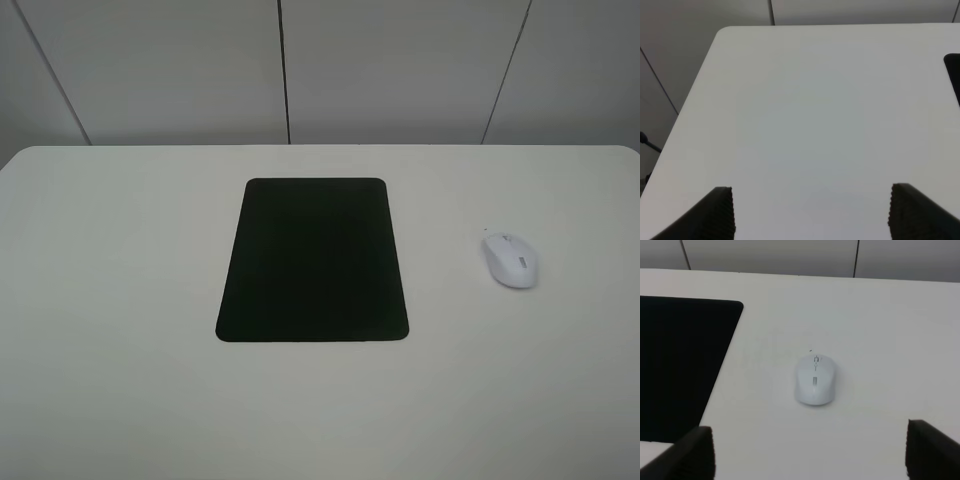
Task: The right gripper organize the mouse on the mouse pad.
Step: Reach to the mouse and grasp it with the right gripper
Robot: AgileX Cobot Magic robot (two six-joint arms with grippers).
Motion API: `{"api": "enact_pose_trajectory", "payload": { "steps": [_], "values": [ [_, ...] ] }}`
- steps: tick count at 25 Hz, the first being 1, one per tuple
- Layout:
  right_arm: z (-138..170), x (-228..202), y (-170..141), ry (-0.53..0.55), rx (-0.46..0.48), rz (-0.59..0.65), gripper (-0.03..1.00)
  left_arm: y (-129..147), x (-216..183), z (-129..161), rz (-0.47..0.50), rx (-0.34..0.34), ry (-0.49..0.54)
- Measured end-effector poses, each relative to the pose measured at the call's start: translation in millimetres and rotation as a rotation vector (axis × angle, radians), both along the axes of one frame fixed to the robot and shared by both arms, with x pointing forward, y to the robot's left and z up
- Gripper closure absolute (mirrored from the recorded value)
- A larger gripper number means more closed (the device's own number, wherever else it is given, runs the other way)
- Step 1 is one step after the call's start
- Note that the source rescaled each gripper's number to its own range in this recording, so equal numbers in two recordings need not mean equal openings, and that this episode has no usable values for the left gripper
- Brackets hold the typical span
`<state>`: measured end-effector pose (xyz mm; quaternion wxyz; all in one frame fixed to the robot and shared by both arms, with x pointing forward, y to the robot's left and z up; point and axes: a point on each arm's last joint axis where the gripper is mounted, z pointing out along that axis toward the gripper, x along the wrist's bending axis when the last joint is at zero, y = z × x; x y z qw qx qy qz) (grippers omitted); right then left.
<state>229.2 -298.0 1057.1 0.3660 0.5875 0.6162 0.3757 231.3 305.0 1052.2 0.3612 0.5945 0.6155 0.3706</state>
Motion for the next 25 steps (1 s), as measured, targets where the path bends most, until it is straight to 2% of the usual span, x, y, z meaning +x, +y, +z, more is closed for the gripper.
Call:
{"api": "enact_pose_trajectory", "payload": {
  "steps": [25],
  "values": [
    [0.0, 0.0, 0.0, 0.000, 0.000, 0.000, 0.27, 0.0, 0.0, 0.0, 0.000, 0.000, 0.000]
  ]
}}
